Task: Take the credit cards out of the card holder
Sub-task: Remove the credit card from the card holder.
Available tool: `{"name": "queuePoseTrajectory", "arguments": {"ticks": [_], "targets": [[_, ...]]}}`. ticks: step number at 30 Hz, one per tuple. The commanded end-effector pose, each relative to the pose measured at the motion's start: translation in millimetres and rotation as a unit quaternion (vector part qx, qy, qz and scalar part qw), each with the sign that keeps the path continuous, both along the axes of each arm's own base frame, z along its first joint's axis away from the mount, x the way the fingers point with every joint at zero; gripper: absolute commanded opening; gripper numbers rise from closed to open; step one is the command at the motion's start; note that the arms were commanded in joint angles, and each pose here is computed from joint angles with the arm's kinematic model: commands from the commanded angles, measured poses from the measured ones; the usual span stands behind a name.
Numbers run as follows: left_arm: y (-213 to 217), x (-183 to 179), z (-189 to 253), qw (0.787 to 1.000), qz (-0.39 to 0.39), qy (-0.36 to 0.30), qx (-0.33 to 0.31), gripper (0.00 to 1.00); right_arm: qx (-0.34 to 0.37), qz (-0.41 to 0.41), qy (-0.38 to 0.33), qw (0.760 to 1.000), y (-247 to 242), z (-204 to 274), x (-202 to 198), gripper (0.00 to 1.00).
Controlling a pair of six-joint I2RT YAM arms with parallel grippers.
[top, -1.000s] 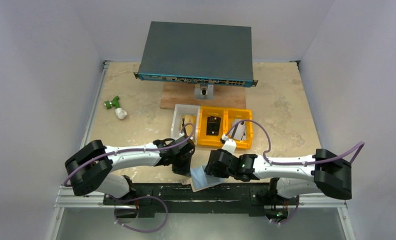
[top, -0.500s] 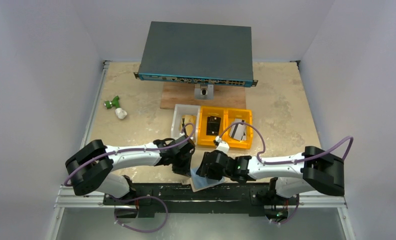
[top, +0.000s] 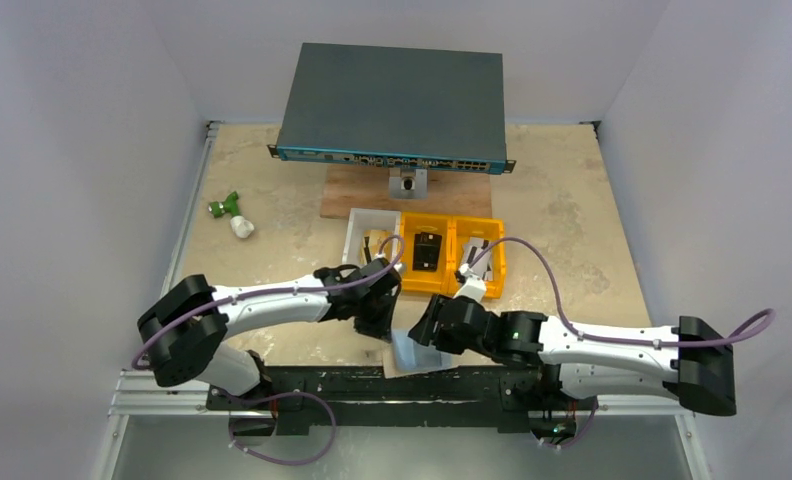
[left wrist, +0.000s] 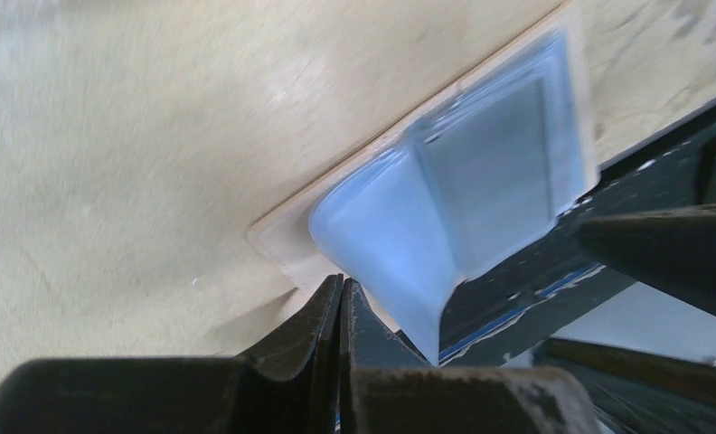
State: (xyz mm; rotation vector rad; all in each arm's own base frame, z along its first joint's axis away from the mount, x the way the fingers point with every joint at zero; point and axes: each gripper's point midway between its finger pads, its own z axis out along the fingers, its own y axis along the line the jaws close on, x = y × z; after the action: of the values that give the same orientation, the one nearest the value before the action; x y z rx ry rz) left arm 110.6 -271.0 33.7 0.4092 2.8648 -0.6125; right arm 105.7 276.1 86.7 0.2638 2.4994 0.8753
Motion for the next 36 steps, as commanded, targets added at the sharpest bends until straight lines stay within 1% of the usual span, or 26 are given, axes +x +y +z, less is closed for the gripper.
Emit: {"name": "queuePoseTrajectory", "arguments": {"ticks": [1,5,8,12,14,15,18,23,27,31,36], "targets": [[-24.6,24.3,19.2,0.998,-0.039,-0.040,-0.008,0.00,-0.040,-0.045,-0.003,0.998,-32.1,-12.7,10.4,0.52],[-26.9,33.2,14.3,0.998,-0.048,-0.032,0.013,0.00,-0.048,-0.065,0.003,0.997,-51.1,-22.7,13.6,0.52],[-17.4,37.2,20.8,0.998,-0.042,-0.043,0.026,0.00,-0.053,-0.074,0.007,0.996,-61.8,-28.4,12.7,0.52],[5.2,41.9,48.6,0.995,-0.032,-0.085,0.050,0.16,-0.064,-0.084,0.021,0.994,-74.9,-41.6,8.9,0.52],[10.7,40.8,67.7,0.992,-0.030,-0.112,0.047,0.26,-0.069,-0.091,0.025,0.993,-80.9,-45.3,8.3,0.53],[10.8,38.8,75.6,0.991,-0.032,-0.124,0.046,0.28,-0.071,-0.096,0.025,0.993,-84.3,-46.3,8.3,0.53],[-9.8,21.7,85.6,0.988,-0.061,-0.135,0.039,0.34,-0.073,-0.110,0.026,0.991,-93.2,-48.9,10.5,0.54],[-55.8,-2.7,60.8,0.988,-0.095,-0.112,0.042,0.40,-0.080,-0.132,0.031,0.988,-106.2,-51.2,14.1,0.55],[-79.8,-6.3,53.5,0.986,-0.104,-0.120,0.047,0.46,-0.084,-0.146,0.035,0.985,-114.2,-53.8,15.7,0.54],[-89.1,-5.8,46.3,0.983,-0.112,-0.132,0.064,0.48,-0.088,-0.155,0.038,0.983,-119.1,-56.2,17.1,0.54],[-98.7,-9.4,35.7,0.981,-0.122,-0.139,0.065,0.48,-0.089,-0.180,0.037,0.979,-129.0,-52.3,18.4,0.54]]}}
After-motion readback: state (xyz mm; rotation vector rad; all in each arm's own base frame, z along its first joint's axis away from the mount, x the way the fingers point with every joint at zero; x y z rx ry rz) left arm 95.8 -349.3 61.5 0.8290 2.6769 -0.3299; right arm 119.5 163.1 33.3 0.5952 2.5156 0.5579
